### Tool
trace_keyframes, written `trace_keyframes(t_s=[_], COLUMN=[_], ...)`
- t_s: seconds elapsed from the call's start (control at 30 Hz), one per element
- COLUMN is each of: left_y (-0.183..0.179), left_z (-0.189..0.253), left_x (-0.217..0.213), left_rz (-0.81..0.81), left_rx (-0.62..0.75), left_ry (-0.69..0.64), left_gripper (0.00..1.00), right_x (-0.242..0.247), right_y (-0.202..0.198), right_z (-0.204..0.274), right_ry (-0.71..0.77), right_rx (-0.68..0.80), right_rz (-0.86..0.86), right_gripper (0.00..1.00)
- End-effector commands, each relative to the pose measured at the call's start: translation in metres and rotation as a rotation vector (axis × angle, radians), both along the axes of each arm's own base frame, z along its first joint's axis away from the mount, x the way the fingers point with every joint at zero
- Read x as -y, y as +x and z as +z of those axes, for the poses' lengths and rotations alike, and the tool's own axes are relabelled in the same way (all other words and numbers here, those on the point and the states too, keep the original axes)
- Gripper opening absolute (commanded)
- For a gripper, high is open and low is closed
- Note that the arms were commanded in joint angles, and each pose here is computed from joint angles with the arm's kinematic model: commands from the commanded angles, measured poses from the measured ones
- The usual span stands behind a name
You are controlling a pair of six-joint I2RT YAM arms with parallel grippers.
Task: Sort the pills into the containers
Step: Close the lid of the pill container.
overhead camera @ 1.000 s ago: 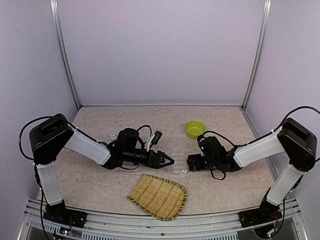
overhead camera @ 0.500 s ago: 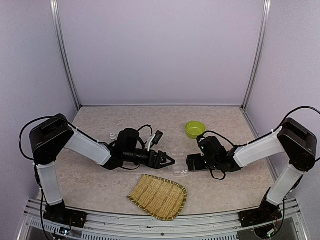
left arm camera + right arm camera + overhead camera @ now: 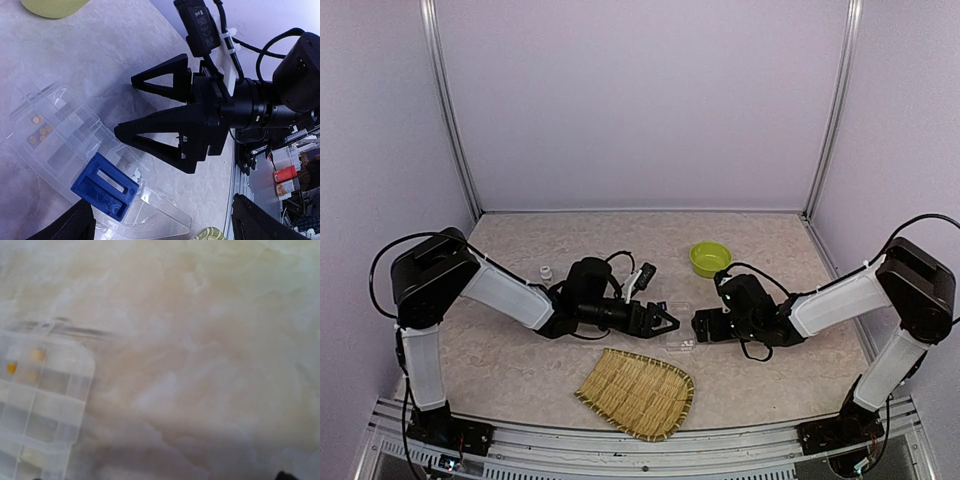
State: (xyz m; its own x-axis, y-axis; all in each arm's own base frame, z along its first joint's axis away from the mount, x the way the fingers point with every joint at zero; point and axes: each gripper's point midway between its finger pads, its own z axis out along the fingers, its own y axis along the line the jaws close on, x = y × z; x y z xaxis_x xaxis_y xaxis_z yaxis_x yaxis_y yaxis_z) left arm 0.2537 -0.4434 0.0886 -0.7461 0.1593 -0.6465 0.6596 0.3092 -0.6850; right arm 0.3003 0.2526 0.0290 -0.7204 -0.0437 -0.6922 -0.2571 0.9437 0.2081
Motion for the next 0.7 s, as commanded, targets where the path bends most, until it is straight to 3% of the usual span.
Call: trace_keyframes(t_s=[0.0,0.67], left_y=[0.003,-0.003], left_z=[-0.005,-0.009], left_x=[0.006,0.026], left_rz=[0.005,-0.028], left_rx=[0.004,0.012], left_ry=[0.023,0.044], left_gripper=[0.92,0.92], right_x=[0.002,0.004], right_y=[-0.016,-0.018], right_z=[-0.015,-0.012], right_ry=[0.003,0.009], right_rx=[-0.072,-0.064], right_rz=[0.019,0.023], right_gripper=[1.0,1.0])
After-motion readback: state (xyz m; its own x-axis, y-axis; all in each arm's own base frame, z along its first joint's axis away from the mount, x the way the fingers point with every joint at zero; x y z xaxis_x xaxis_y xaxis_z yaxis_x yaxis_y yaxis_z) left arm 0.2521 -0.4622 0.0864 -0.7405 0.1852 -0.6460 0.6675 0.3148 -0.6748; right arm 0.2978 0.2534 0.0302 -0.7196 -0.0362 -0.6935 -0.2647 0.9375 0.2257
